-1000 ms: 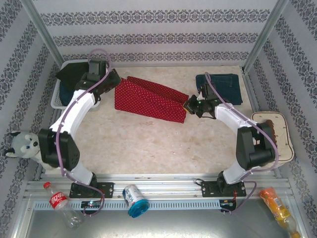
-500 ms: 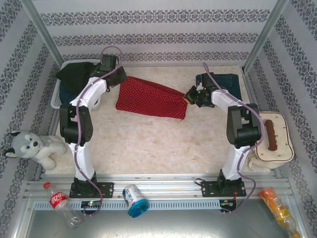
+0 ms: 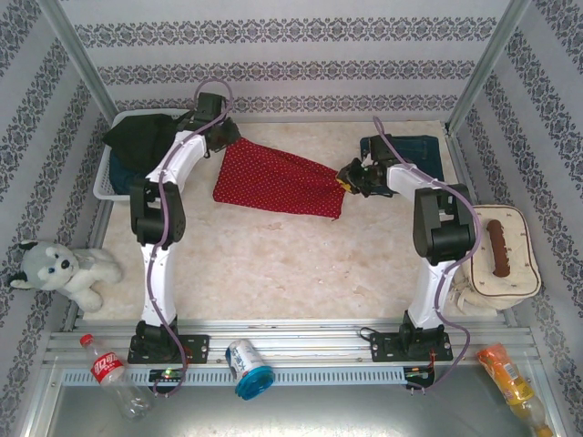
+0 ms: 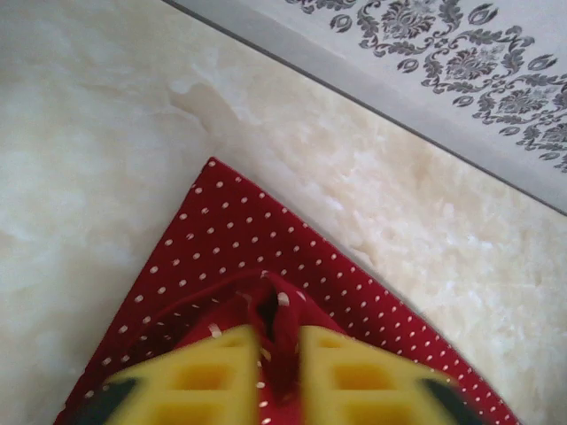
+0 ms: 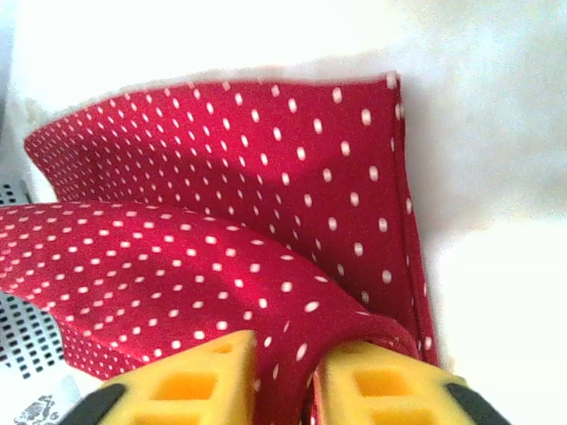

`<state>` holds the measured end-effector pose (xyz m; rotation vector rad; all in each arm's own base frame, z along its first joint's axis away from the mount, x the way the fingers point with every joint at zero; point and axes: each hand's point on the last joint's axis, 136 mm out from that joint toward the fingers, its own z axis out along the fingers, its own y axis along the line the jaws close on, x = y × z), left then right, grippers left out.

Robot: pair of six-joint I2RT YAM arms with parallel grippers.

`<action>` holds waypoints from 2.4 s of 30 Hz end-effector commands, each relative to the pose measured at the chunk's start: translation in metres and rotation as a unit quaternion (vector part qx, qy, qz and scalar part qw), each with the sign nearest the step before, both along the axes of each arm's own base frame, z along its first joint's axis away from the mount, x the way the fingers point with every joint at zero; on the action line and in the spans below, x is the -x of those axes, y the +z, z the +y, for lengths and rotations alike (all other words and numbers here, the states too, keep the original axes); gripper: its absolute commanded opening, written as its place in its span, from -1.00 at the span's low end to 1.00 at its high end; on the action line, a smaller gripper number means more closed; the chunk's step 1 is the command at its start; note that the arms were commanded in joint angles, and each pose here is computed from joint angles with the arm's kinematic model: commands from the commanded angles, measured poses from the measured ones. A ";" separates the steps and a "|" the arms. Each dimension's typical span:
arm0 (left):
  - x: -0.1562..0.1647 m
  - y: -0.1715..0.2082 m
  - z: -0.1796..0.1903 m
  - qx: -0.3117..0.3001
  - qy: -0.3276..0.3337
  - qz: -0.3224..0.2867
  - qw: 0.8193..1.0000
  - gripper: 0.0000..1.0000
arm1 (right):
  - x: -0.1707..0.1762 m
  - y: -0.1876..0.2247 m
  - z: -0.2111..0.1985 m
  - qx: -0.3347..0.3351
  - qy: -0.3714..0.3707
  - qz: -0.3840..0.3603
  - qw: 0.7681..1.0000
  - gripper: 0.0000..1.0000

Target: Fold and stack the skirts

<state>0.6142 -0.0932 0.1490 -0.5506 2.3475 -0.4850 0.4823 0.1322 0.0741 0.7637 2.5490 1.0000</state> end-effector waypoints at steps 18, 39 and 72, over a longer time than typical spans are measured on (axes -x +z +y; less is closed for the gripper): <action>-0.003 -0.018 -0.050 0.169 -0.046 0.041 0.984 1.00 | -0.020 0.045 0.064 0.004 0.057 -0.115 0.992 0.95; 0.180 -0.139 -0.039 0.221 0.050 0.157 0.961 1.00 | 0.034 -0.035 0.072 -0.004 0.131 0.019 0.991 0.95; 0.256 -0.062 -0.061 0.099 0.026 0.110 0.989 1.00 | 0.123 -0.007 0.100 0.019 0.141 0.030 0.989 0.96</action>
